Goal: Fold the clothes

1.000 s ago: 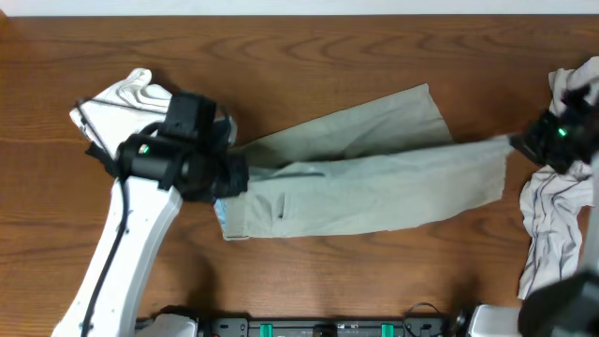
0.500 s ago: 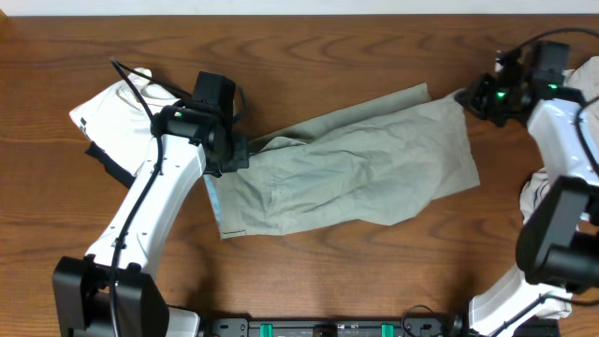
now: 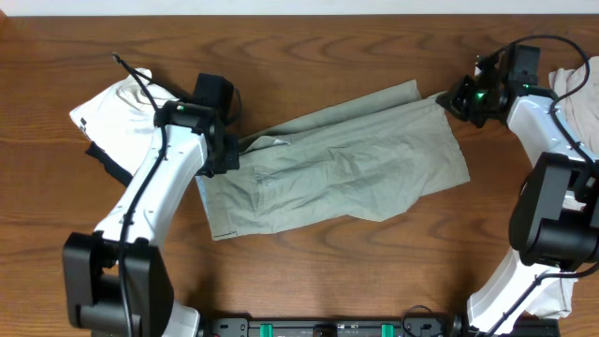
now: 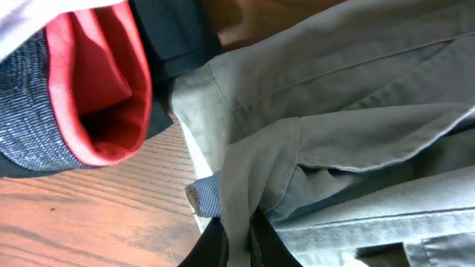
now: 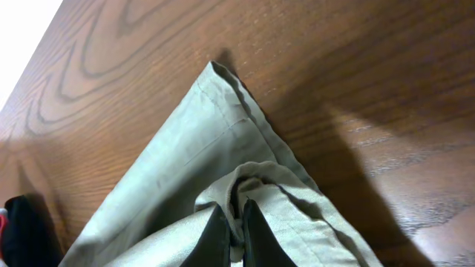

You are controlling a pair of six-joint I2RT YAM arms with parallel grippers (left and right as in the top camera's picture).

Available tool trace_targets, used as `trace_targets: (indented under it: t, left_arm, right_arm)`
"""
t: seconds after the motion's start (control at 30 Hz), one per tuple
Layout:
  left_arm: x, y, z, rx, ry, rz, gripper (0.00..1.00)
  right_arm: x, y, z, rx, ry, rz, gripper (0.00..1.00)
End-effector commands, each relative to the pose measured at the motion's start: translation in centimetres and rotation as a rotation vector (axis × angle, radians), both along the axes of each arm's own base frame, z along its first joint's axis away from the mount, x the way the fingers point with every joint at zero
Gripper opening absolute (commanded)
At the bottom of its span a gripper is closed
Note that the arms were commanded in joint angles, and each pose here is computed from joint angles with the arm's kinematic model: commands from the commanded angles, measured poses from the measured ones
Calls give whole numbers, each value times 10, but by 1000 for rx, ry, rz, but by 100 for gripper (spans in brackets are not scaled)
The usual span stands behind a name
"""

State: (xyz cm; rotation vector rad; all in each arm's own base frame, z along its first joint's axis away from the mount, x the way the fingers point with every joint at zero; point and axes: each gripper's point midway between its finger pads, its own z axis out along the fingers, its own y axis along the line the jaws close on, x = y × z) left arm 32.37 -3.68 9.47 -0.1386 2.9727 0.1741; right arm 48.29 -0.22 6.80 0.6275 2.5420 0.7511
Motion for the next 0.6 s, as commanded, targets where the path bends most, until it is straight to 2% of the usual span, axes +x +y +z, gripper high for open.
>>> trace_targets:
  t: [0.0, 0.07, 0.23, 0.27, 0.33, 0.4, 0.5, 0.57]
  left_arm:
    - [1, 26, -3, 128, 12, 35, 9]
    - [2, 31, -5, 158, 17, 44, 9]
    - [2, 38, -11, 197, 32, 57, 11]
    - [2, 39, -11, 201, 33, 59, 17]
    - [2, 42, -10, 215, 28, 71, 40]
    - [3, 45, -8, 234, 23, 81, 79]
    - [2, 45, -4, 232, 14, 100, 92]
    - [3, 45, 4, 226, -4, 112, 95]
  right_arm:
    - [6, -8, -1, -33, -7, -28, 2]
    - [7, -8, 0, -35, -8, -28, 3]
    - [8, -9, -1, -44, -11, -33, 14]
    - [8, -9, -1, -44, -11, -33, 26]
    - [8, -10, -1, -44, -11, -33, 49]
    - [8, -11, -1, -44, -11, -35, 60]
    - [6, -15, -1, -40, -5, -45, 61]
    - [2, -18, -3, -35, 11, -45, 61]
